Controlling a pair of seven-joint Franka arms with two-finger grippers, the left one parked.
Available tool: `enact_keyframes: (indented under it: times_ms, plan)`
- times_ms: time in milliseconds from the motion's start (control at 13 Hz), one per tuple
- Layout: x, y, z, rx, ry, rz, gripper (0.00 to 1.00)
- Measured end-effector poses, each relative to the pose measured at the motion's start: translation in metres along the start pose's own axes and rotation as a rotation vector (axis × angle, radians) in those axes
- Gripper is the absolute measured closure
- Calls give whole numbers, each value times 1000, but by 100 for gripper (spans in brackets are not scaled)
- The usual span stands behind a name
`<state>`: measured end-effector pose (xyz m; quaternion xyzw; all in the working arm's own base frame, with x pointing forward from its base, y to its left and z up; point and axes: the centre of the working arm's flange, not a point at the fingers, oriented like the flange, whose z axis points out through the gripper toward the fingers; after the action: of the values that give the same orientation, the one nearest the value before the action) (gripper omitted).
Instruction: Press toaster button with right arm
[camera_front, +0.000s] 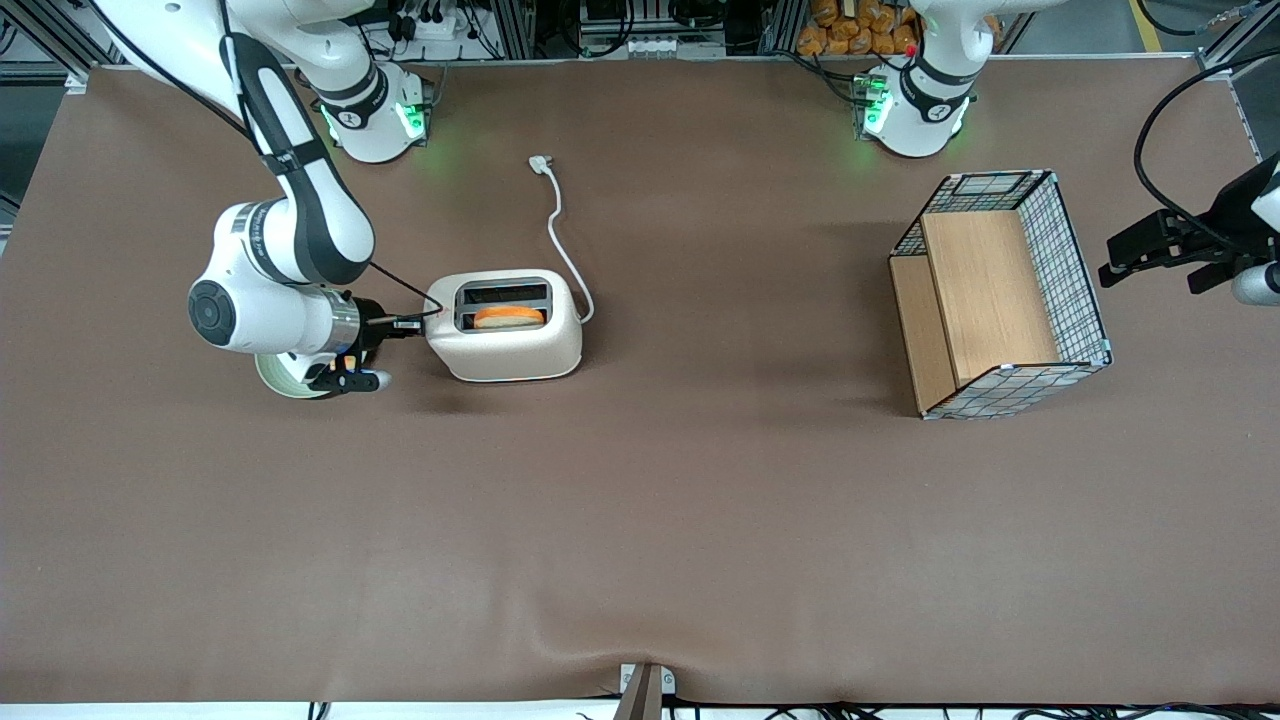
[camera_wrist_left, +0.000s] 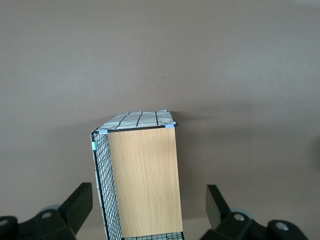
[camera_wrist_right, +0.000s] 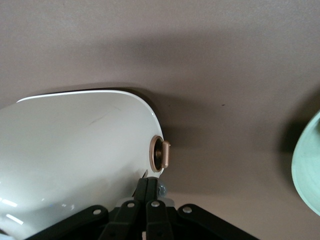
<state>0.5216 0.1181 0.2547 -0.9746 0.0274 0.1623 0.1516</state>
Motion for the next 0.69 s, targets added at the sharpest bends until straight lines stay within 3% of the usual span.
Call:
enact_keyframes:
  times_ms: [692]
  plan:
    - [1,8,7,22,28,15,99]
